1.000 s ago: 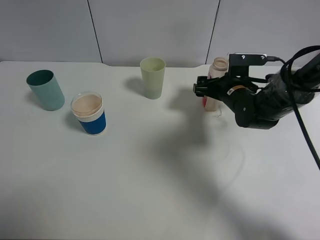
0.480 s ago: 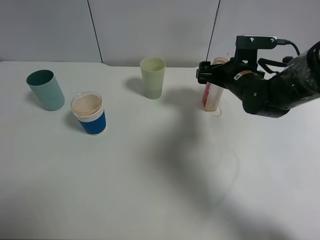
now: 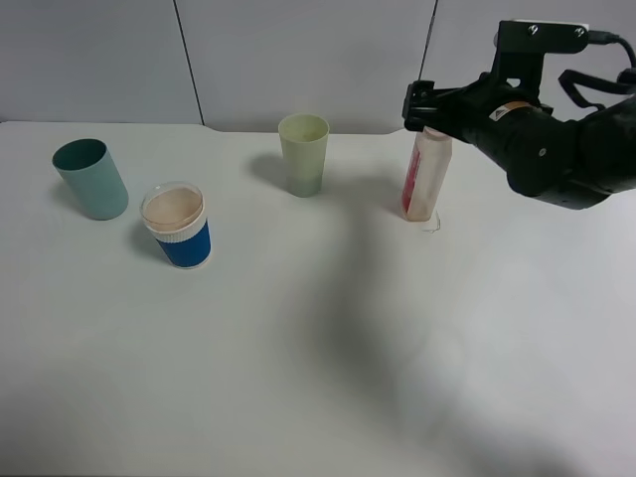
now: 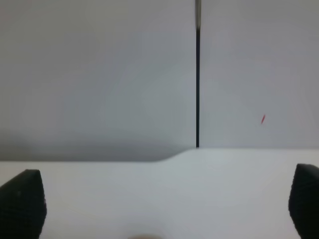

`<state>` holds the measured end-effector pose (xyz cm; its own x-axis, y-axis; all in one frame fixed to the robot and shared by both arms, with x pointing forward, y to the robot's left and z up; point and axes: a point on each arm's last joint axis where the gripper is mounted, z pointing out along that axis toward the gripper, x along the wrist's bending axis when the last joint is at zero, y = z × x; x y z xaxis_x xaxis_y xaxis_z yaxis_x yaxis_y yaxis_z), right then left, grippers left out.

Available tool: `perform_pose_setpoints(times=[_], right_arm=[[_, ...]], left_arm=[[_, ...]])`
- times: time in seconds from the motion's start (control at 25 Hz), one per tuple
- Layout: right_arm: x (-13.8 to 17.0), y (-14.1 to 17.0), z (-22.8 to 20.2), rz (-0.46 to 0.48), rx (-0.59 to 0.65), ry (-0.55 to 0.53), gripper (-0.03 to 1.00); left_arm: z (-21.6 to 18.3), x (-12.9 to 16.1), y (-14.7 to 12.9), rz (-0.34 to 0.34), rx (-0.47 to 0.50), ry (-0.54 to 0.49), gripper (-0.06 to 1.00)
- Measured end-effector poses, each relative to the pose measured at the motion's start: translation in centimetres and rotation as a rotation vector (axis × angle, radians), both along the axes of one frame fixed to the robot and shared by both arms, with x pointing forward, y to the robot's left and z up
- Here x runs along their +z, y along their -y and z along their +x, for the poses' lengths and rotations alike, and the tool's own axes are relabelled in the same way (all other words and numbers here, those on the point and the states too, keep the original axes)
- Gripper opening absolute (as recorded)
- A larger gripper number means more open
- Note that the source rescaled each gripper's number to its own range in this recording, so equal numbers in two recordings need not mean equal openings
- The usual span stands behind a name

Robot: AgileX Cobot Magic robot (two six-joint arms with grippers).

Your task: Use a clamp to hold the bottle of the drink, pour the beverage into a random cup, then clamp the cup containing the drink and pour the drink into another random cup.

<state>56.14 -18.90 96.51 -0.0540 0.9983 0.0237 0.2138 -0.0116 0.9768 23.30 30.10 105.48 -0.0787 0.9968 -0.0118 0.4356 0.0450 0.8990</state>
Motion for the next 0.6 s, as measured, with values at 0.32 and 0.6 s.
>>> perform_pose_setpoints(times=[0.32,0.6], right_arm=[[4.9,0.6,-1.8,-0.072,0.038,0.036,0.98],[9.3,1.4,-4.1,-0.086,0.071,0.103,0.98]], left_arm=[[0.0,0.0,0.0,0.000,0.000,0.000,1.00],[0.0,0.0,0.0,0.000,0.000,0.000,1.00]])
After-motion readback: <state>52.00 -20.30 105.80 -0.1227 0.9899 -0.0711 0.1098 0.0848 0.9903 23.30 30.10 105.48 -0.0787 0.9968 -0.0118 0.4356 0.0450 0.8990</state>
